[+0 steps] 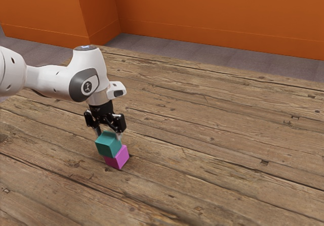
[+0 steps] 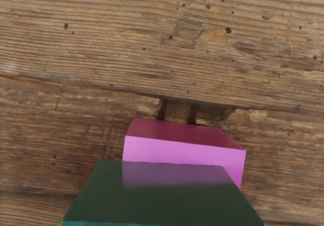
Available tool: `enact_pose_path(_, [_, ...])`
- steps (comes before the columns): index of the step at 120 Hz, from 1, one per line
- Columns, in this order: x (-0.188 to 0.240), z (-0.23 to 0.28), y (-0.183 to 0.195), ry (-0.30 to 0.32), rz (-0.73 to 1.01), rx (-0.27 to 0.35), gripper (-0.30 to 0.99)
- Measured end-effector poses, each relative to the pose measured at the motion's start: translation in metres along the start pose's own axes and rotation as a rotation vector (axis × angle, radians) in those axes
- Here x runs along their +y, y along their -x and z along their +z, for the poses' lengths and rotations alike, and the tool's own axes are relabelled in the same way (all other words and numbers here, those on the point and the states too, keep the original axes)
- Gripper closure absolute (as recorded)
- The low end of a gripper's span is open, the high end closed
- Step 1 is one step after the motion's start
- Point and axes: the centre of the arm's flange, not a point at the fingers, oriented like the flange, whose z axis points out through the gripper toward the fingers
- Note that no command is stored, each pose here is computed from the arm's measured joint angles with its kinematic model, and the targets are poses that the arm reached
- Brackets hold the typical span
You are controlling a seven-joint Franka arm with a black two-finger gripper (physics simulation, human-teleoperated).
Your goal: Pick up the blue block with one arm, and put the blue block on the pink block with one arm
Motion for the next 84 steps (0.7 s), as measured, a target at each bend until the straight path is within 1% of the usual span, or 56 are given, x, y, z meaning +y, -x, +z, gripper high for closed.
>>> enact_pose_path(9, [0.001, -0.006, -0.002, -0.002, 0.005, 0.012, 0.06])
enact_pose_path(17, [0.003, -0.022, -0.007, -0.004, 0.015, 0.044, 0.04])
enact_pose_path(24, [0.004, -0.046, -0.008, -0.007, 0.025, 0.089, 0.03])
enact_pose_path(30, [0.006, -0.080, -0.013, -0.013, 0.034, 0.141, 0.03])
enact_pose_path(40, [0.005, -0.134, -0.013, -0.027, 0.046, 0.207, 0.02])
enact_pose_path(45, [0.006, -0.175, -0.017, -0.039, 0.052, 0.249, 0.01])
enact_pose_path(53, [0.006, -0.232, -0.017, -0.067, 0.060, 0.291, 0.01])
enact_pose_path(61, [0.005, -0.274, -0.013, -0.095, 0.063, 0.309, 0.01])
enact_pose_path(70, [0.005, -0.307, -0.006, -0.121, 0.062, 0.309, 0.01])
enact_pose_path(77, [0.004, -0.322, 0.000, -0.141, 0.060, 0.294, 0.00])
enact_pose_path(84, [0.004, -0.325, 0.004, -0.156, 0.059, 0.265, 0.00])
